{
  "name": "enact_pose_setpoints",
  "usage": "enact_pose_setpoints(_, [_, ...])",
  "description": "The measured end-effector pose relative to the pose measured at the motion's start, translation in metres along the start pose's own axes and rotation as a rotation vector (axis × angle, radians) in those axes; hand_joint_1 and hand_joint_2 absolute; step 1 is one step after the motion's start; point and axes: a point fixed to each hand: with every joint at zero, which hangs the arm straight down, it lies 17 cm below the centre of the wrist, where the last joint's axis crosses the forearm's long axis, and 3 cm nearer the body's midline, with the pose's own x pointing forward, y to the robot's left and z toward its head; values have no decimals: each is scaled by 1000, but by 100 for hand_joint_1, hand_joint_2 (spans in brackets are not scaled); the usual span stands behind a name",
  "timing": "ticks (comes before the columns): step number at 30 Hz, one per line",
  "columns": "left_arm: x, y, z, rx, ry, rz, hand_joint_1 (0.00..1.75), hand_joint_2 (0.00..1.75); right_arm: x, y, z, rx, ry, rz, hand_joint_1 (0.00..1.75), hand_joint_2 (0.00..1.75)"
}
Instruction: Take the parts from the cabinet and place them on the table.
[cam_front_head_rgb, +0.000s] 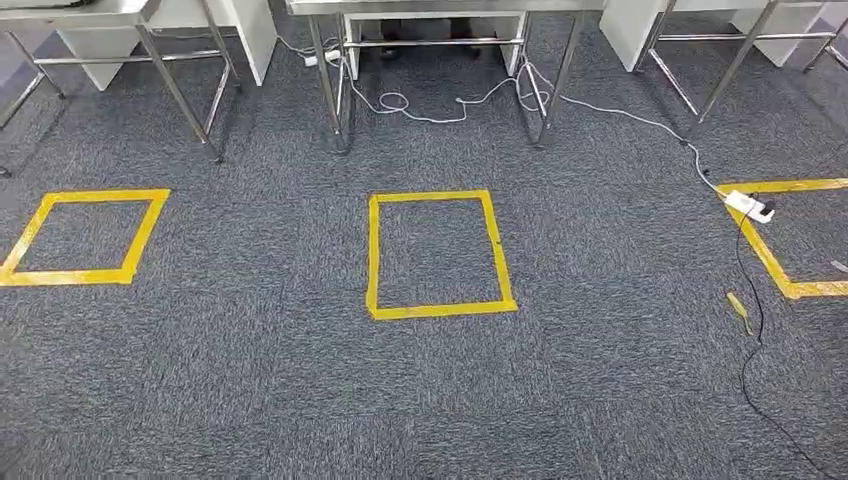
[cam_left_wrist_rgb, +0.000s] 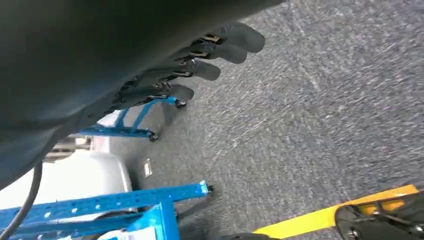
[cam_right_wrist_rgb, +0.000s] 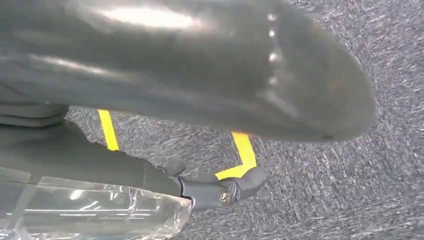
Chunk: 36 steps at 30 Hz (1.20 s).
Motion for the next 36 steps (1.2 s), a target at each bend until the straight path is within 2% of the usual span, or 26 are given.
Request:
enact_pose_setpoints(10, [4,2,0,10,-21,-9,0,0,5,-2,-1,0,-30,-4,0,0])
enact_pose_setpoints(18, [-39,40,-20,28,6,-66,0,0,5,-7,0,-25,-37,-62,0,0])
enact_pose_setpoints(21, [-41,50,-23,47,-4,-71,0,0,9,0,1,-15,-40,-70,0,0])
enact_pose_setpoints(31, [-35,44,-21,35,-33,-113,0,0,15,-10,-5,-43,-41,-89,0,0])
enact_pose_setpoints(36, [-45,52,-24,46,-20,-118,0,0,15,-3,-2,-31,-40,-99,0,0])
